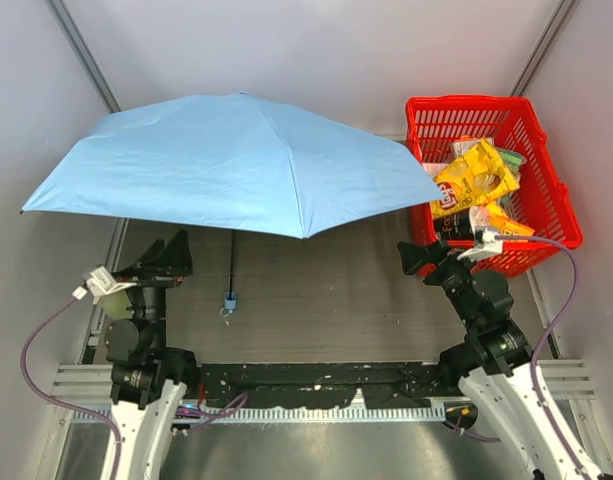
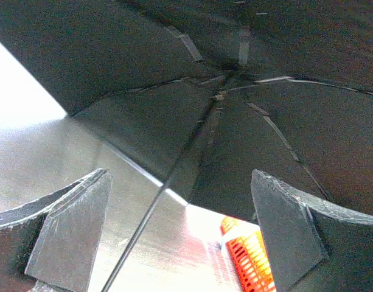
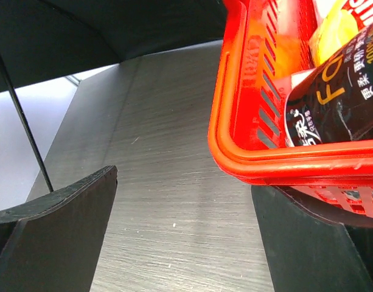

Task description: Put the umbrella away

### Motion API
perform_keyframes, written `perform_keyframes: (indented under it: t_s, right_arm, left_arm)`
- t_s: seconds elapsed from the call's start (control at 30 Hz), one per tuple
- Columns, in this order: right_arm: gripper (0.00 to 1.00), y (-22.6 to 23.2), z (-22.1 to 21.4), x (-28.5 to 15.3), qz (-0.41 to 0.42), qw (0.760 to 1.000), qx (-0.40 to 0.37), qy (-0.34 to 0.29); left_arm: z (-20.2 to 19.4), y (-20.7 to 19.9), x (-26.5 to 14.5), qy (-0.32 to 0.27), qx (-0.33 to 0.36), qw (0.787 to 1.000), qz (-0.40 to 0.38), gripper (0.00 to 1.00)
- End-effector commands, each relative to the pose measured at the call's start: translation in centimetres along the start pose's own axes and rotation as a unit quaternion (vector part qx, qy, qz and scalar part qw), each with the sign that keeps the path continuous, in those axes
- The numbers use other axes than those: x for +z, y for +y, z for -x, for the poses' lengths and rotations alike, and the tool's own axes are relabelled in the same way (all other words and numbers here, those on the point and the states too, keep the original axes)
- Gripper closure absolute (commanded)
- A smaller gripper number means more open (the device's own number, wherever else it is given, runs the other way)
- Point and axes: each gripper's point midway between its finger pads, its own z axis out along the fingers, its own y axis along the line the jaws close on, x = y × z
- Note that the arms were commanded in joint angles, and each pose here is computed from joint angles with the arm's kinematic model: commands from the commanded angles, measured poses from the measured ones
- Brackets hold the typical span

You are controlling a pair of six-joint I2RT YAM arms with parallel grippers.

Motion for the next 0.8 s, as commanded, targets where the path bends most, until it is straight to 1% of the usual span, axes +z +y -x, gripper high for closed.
perform_keyframes:
  t_s: [0.0,0.03,0.07,0.1,0.13,0.17,0.2,0.23,0.27,0.3,0.33,0.37,0.47,0.5,0.53,0.57,0.6,0.63,0.67,0.7,0.73,0.77]
  right_arm:
    - [0.0,1.7,6.9,-1.1,-0.019,0.995,0.044,-0.09]
    - [0.0,1.7,6.9,-1.6,-0.021,0.994,0.056,-0.087]
    - [0.0,2.4,7.4,-2.0,0.003,0.993,0.057,-0.106]
    - [0.02,2.9,7.6,-2.3,0.021,0.992,0.049,-0.111]
    - [0.02,4.1,8.1,-2.8,0.055,0.991,0.03,-0.12]
    - [0.04,4.3,7.9,-2.5,0.056,0.992,0.022,-0.111]
    - [0.05,5.0,8.3,-2.6,0.062,0.993,0.01,-0.1]
    - [0.05,4.7,7.1,-1.1,0.05,0.997,-0.007,-0.06]
    - [0.05,5.6,7.5,-1.2,0.055,0.998,-0.029,-0.033]
    - [0.08,5.6,5.1,0.5,0.052,0.997,-0.038,0.039]
    - [0.08,6.9,5.6,0.7,0.07,0.995,-0.041,0.055]
    - [0.08,7.7,4.4,1.9,0.081,0.991,-0.039,0.103]
    - [0.08,10.3,1.7,3.6,0.115,0.979,-0.033,0.166]
    - [0.08,11.1,1.4,4.4,0.113,0.98,-0.032,0.162]
    - [0.08,13.2,0.1,3.9,0.142,0.973,-0.037,0.177]
    - [0.08,14.3,-0.4,4.7,0.148,0.974,-0.032,0.169]
    - [0.08,16.3,-1.7,4.0,0.177,0.967,-0.031,0.18]
    - [0.08,17.2,-2.5,4.8,0.18,0.968,-0.009,0.173]
    - [0.08,18.8,-4.0,4.3,0.203,0.962,0.001,0.183]
    - [0.08,19.8,-3.6,4.9,0.215,0.965,0.024,0.148]
    - [0.08,21.3,-4.6,4.2,0.233,0.961,0.034,0.144]
    - [0.08,21.9,-4.6,4.4,0.24,0.963,0.053,0.112]
  left_arm:
    - [0.5,6.5,-2.4,-0.017,-0.082,0.974,0.209,0.0]
    - [1.1,7.1,-3.0,-0.024,-0.087,0.967,0.237,0.01]
    - [1.7,7.1,-3.3,-0.031,-0.09,0.964,0.247,0.0]
    - [1.6,7.5,-3.3,-0.025,-0.085,0.96,0.265,0.0]
    - [1.9,7.2,-3.6,-0.025,-0.085,0.961,0.26,0.0]
    - [2.2,6.7,-3.6,-0.021,-0.077,0.964,0.252,0.0]
    - [3.1,5.6,-3.7,-0.029,-0.069,0.973,0.22,0.0]
    - [3.4,5.0,-3.7,-0.031,-0.061,0.977,0.201,0.0]
    - [3.4,4.6,-3.6,-0.023,-0.058,0.979,0.196,0.0]
    - [3.6,3.7,-3.4,-0.014,-0.052,0.983,0.178,0.01]
    - [3.8,2.8,-3.3,-0.008,-0.047,0.986,0.159,0.0]
    - [3.8,2.3,-3.3,-0.002,-0.046,0.988,0.148,0.0]
    - [3.8,1.0,-3.4,0.012,-0.037,0.993,0.114,0.0]
    - [3.8,0.7,-3.5,0.016,-0.031,0.994,0.106,0.0]
    - [3.8,0.4,-3.7,0.02,-0.027,0.995,0.099,0.0]
    - [3.8,0.4,-3.8,0.028,-0.019,0.995,0.097,0.0]
    - [3.7,0.2,-4.0,0.036,-0.013,0.995,0.095,0.0]
    - [3.4,0.1,-4.2,0.046,-0.006,0.995,0.09,0.0]
    - [3.2,-0.2,-4.4,0.055,-0.001,0.995,0.081,0.0]
    - [3.0,-0.4,-4.5,0.067,0.008,0.995,0.076,0.0]
    - [2.6,-0.3,-4.8,0.079,0.019,0.994,0.074,0.0]
    - [2.5,-0.1,-5.0,0.087,0.026,0.993,0.078,0.01]
